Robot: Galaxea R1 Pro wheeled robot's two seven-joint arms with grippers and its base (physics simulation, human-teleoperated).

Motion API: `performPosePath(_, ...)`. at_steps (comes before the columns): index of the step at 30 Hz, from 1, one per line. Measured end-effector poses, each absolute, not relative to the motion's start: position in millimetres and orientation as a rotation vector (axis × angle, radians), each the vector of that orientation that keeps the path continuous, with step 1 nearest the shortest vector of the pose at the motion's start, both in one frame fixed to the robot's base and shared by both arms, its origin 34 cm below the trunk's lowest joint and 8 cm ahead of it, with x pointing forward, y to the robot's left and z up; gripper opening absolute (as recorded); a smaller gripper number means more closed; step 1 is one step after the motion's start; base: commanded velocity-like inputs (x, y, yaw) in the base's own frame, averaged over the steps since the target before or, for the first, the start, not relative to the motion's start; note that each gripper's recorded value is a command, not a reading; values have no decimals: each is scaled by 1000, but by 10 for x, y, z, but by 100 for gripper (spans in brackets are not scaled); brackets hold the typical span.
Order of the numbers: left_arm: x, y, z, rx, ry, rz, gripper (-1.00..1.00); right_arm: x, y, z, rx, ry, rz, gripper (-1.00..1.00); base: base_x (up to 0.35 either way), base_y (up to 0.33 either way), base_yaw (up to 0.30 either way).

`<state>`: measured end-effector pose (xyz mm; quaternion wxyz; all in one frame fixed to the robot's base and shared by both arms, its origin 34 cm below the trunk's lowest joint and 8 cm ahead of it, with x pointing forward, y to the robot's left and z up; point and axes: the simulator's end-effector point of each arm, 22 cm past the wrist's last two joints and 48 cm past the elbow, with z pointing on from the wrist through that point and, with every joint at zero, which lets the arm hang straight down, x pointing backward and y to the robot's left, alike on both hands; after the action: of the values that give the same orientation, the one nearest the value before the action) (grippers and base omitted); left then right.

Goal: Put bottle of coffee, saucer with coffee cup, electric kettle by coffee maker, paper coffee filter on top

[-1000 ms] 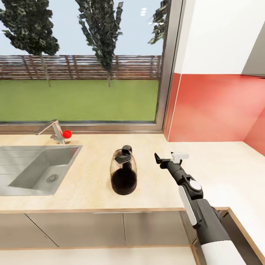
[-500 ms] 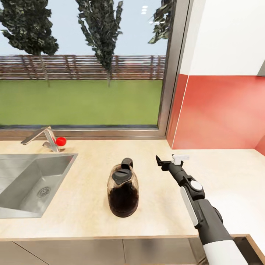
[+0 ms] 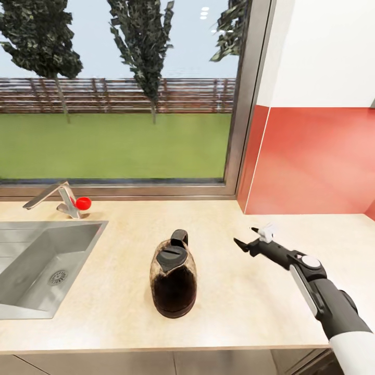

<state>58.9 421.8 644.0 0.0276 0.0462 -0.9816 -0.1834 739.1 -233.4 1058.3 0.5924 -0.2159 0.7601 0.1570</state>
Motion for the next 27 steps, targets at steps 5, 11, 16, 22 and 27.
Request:
performPosePath(5,547,4208,6443,142,-3022,-564,100,7265,-2069,10723,-624,1726,495,100,1,0,0)
performPosePath(11,539,4204,6443,142,-3020,-564,100,7062,-1793,10876,-764,1668,643,100,0,0,0)
performPosePath(16,538,4194,6441,142,-3020,-560,100,6935,-1732,10899,-828,1651,704,100,0,0,0)
performPosePath(22,538,4191,6440,140,-3021,-559,100,6856,-1746,10898,-866,1646,732,100,0,0,0)
performPosePath(27,538,4191,6439,140,-3021,-559,100,6834,-1736,10899,-874,1644,741,100,0,0,0)
